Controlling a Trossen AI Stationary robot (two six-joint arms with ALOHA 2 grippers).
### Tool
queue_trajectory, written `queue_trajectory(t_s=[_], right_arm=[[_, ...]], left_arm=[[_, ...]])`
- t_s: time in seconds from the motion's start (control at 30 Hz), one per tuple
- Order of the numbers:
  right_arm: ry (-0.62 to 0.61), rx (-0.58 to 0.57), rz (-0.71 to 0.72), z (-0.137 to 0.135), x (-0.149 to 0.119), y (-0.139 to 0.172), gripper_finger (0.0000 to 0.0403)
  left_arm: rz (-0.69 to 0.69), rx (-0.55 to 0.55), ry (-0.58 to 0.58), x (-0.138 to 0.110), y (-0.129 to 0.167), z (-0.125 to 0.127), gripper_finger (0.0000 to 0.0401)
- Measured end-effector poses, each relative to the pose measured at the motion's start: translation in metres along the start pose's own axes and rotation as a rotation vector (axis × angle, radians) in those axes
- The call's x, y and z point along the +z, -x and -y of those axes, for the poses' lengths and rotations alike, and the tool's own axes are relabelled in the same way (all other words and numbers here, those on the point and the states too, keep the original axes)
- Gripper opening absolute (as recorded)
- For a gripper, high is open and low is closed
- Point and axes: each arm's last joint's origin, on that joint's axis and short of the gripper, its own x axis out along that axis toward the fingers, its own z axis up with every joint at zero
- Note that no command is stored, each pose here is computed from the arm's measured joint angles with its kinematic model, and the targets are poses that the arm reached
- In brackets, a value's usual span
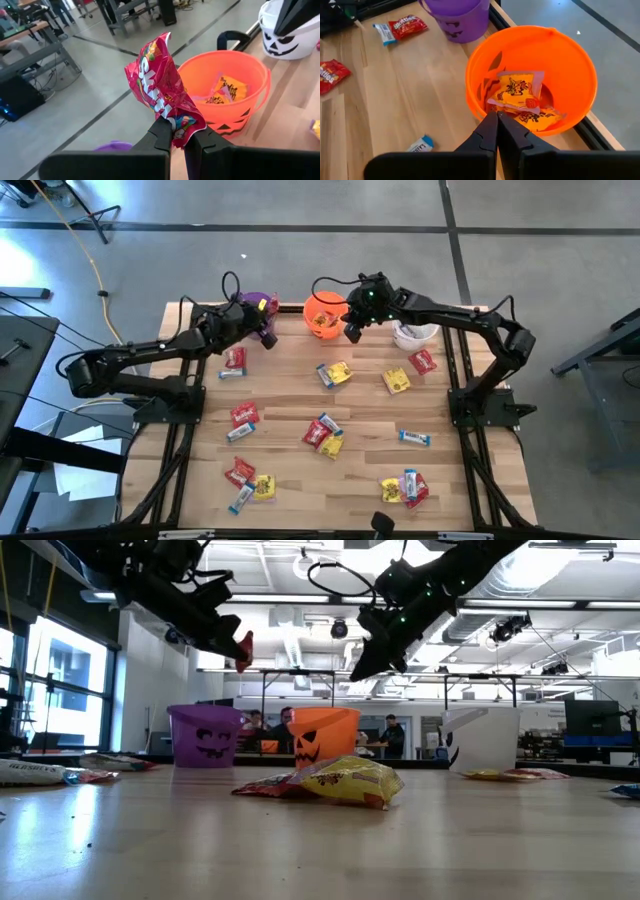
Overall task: Sort candy
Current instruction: Put the red candy into the violet bucket
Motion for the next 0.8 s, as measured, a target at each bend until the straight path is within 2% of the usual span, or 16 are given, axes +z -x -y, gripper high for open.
queue_trajectory(t_s=[0.33, 0.53, 0.7, 0.8], right_arm=[[-0.001, 0.003, -0.02, -0.001, 0.001, 0.002, 0.0], [-0.003, 0.06, -0.028, -0.002, 0.0, 0.002, 0.0], [-0.003, 0.061, -0.028, -0.002, 0.001, 0.002, 0.0], [0.003, 0.061, -0.027, -0.002, 0.001, 0.002, 0.0]], left_arm=[[-0.071, -0.036, -0.006, 0.006, 0.0, -0.007, 0.0004], [-0.127, -0.036, -0.003, 0.011, 0.002, -0.008, 0.0004], [-0.235, 0.068, 0.089, 0.007, 0.004, -0.016, 0.0004], [-0.277, 0.093, 0.13, 0.004, 0.003, -0.025, 0.0004]])
